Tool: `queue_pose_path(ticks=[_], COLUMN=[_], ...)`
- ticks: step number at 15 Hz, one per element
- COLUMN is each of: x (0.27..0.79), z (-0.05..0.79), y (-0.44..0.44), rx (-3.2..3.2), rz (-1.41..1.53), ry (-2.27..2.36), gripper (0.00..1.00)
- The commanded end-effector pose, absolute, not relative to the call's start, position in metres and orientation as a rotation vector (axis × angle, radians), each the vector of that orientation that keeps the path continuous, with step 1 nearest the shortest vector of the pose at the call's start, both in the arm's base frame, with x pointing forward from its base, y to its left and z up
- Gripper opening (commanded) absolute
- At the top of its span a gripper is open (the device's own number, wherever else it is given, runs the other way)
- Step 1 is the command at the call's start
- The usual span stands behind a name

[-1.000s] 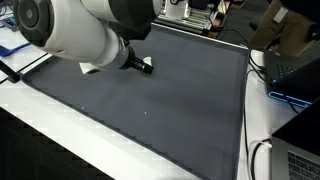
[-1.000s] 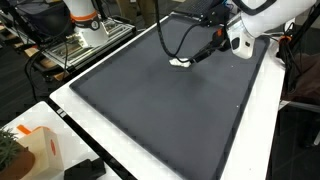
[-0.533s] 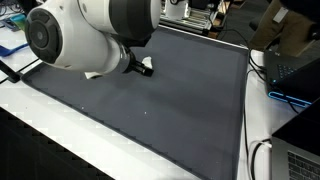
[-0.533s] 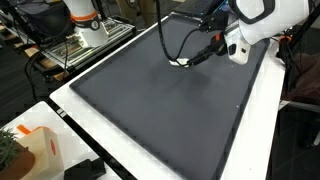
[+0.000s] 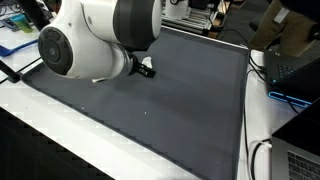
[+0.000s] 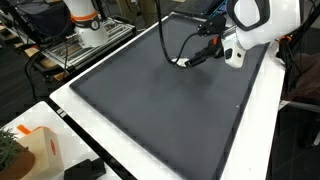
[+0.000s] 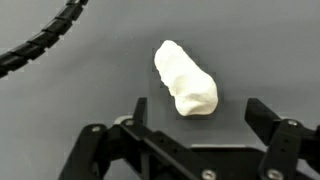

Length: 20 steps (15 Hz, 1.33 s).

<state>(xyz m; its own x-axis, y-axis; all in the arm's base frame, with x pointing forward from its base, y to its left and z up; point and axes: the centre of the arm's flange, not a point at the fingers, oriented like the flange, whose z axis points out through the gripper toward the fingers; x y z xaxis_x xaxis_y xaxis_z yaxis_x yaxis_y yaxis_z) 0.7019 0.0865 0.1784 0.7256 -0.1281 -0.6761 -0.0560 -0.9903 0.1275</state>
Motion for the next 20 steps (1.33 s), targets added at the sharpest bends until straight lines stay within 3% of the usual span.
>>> queue_pose_path(ticks=[1, 5, 11, 20], x=[0.74, 0.737, 0.666, 0.643], z=[0.17, 0.171, 0.244, 0.301], y=[0.093, 0.095, 0.111, 0.181], rx=[2.832, 2.815, 2.897, 2.805], rz=[-1.183, -1.209, -1.0, -0.862], ry=[-0.155, -0.16, -0.083, 0.684], gripper=[1.0, 1.0, 1.0, 1.0])
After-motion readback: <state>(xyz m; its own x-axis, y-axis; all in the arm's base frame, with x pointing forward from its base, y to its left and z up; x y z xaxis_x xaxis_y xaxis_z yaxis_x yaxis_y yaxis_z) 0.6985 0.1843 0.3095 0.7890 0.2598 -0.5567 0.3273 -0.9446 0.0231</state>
